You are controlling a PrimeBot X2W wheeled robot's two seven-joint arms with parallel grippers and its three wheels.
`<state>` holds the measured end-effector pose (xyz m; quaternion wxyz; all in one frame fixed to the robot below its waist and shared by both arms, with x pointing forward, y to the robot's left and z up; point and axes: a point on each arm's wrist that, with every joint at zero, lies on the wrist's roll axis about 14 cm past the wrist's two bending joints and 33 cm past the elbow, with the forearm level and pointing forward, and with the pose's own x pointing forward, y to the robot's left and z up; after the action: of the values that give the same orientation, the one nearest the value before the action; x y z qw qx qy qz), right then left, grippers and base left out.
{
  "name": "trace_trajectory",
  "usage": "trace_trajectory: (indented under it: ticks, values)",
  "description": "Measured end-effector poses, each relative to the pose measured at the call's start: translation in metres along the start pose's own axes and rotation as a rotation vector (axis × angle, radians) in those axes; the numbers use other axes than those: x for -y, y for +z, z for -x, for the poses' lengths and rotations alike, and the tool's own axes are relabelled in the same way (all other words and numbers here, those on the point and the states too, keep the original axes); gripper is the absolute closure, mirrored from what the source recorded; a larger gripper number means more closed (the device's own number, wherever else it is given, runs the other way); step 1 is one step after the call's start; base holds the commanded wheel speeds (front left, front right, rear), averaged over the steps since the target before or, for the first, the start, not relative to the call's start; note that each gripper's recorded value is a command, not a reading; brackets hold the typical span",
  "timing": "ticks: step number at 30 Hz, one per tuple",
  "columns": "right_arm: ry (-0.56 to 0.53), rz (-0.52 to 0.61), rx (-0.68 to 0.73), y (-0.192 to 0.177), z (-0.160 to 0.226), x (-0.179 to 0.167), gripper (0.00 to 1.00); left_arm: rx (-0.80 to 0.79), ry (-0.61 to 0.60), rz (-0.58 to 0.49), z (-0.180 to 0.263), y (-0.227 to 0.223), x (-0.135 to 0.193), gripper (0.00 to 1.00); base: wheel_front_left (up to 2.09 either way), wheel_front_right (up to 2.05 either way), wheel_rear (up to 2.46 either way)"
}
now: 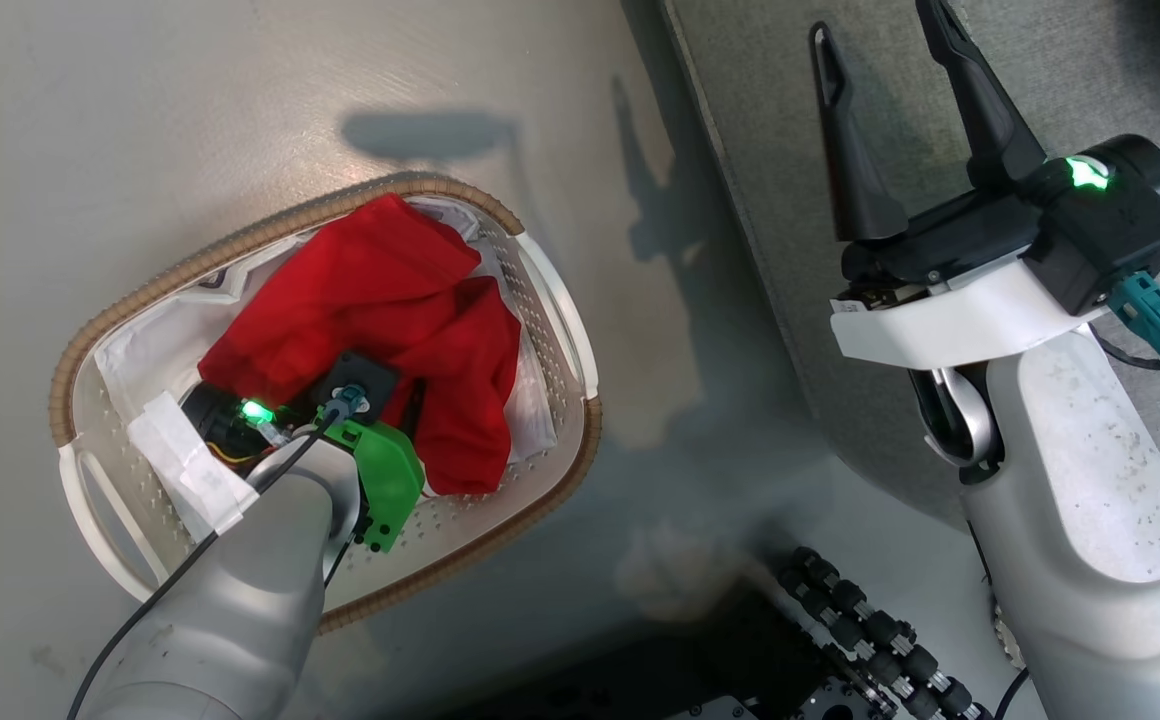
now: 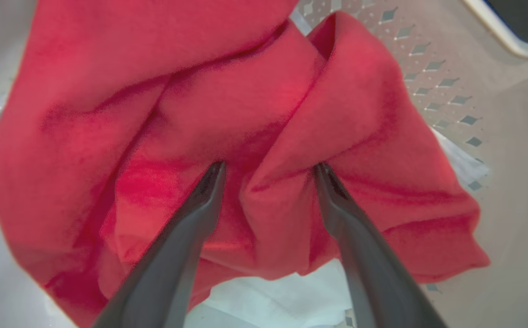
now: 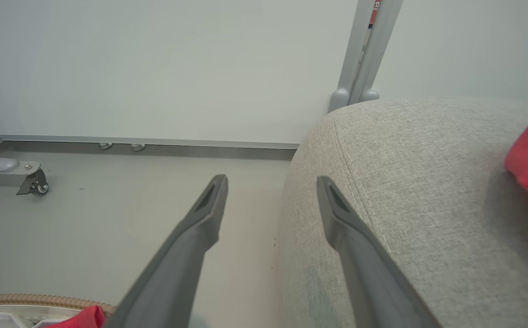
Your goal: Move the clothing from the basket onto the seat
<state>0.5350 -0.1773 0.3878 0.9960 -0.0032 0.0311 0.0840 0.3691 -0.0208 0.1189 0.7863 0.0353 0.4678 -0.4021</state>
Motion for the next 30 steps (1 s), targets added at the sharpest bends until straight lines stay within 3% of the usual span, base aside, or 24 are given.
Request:
trace_trajectory:
  ticks: [1,2,15,30]
  values:
    - [0.003,0.001,0.0,-0.001,-0.001,-0.001,0.0,-0.005,-0.001,0.0,-0.001,-0.002,0.0,0.35,0.0,0.0,0.0]
    - [0.006,0.0,-0.001,-0.001,-0.001,-0.002,0.0,-0.009,-0.002,-0.001,-0.001,-0.003,0.0,1.0,0.0,0.0,0.0]
    - [0.022,-0.016,-0.008,0.015,0.013,-0.012,0.0,0.131,0.064,0.139,0.033,0.032,0.009,1.0,0.0,0.0,0.0]
    - [0.048,-0.064,0.0,0.051,0.068,-0.04,0.0,0.498,0.179,0.192,0.137,0.106,0.028,1.0,0.0,0.0,0.0]
